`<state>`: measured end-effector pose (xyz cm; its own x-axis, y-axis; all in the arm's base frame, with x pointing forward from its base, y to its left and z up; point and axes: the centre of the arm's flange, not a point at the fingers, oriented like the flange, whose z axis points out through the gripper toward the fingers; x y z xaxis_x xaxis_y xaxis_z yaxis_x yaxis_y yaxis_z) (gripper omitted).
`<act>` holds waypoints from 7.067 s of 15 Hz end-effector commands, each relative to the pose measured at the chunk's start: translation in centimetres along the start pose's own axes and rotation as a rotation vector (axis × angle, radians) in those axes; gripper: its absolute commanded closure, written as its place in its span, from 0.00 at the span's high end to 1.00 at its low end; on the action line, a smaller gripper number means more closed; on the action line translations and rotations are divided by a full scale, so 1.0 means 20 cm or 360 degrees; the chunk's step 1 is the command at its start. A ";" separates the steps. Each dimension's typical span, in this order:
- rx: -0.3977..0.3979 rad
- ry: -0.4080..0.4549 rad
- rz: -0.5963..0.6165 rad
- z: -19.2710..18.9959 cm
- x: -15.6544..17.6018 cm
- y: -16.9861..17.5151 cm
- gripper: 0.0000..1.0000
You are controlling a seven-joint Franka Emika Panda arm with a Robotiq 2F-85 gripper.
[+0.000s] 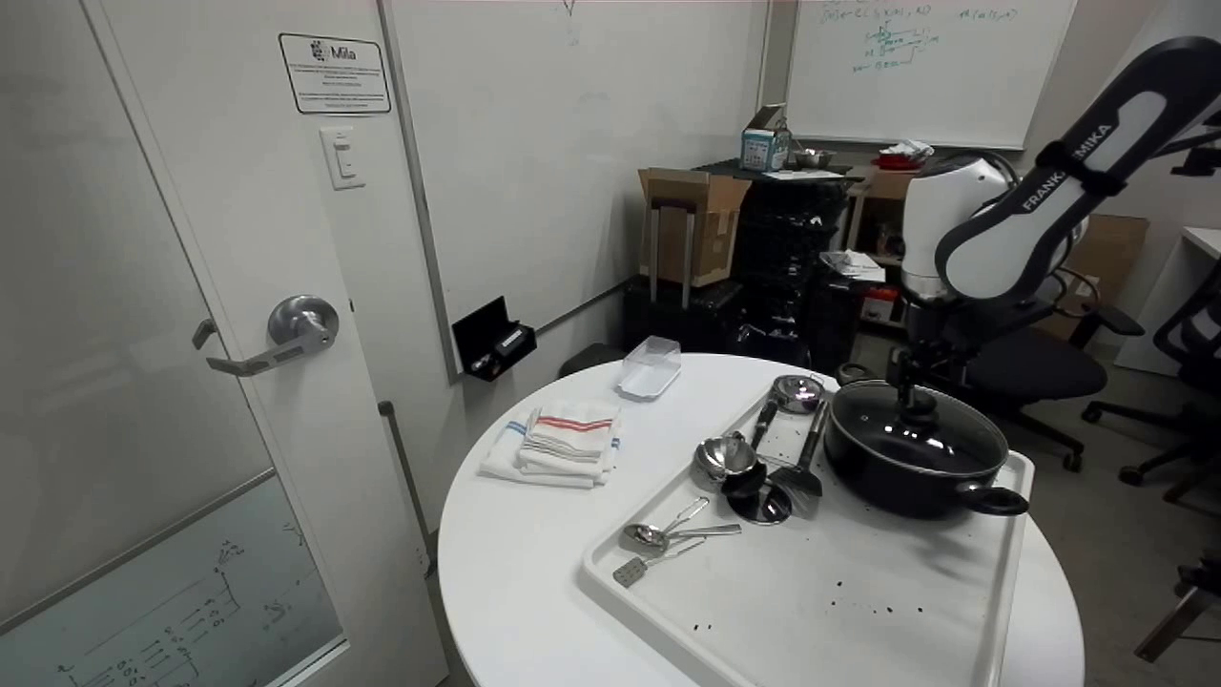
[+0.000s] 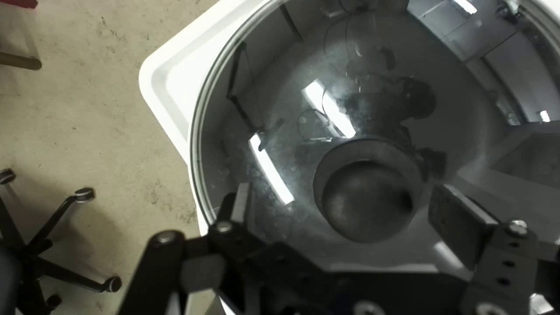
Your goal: Put the glass lid on the table.
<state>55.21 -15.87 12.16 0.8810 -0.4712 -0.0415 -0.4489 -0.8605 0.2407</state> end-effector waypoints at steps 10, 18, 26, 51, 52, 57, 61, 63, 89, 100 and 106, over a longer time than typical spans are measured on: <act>0.0052 0.0013 -0.0046 0.08 0.10 -0.07 1.00; 0.0058 0.0004 -0.0076 0.07 0.10 -0.07 0.30; 0.0110 0.0000 -0.0127 -0.05 0.07 -0.05 0.26; 0.0254 0.0061 -0.0662 -0.40 -0.41 -0.58 0.26; 0.0244 0.0063 -0.0696 -0.40 -0.45 -0.63 0.26; 0.0182 0.0067 -0.0876 -0.35 -0.65 -0.85 0.26; 0.0147 0.0095 -0.0971 -0.29 -0.76 -0.98 0.26; 0.0137 0.0113 -0.1004 -0.26 -0.80 -1.03 0.26; 0.0235 0.0482 -0.1122 0.22 -0.83 -1.27 0.26; 0.0247 0.0453 -0.1108 0.24 -0.85 -1.24 0.90; 0.0306 0.0420 -0.1124 0.14 -0.90 -1.19 1.00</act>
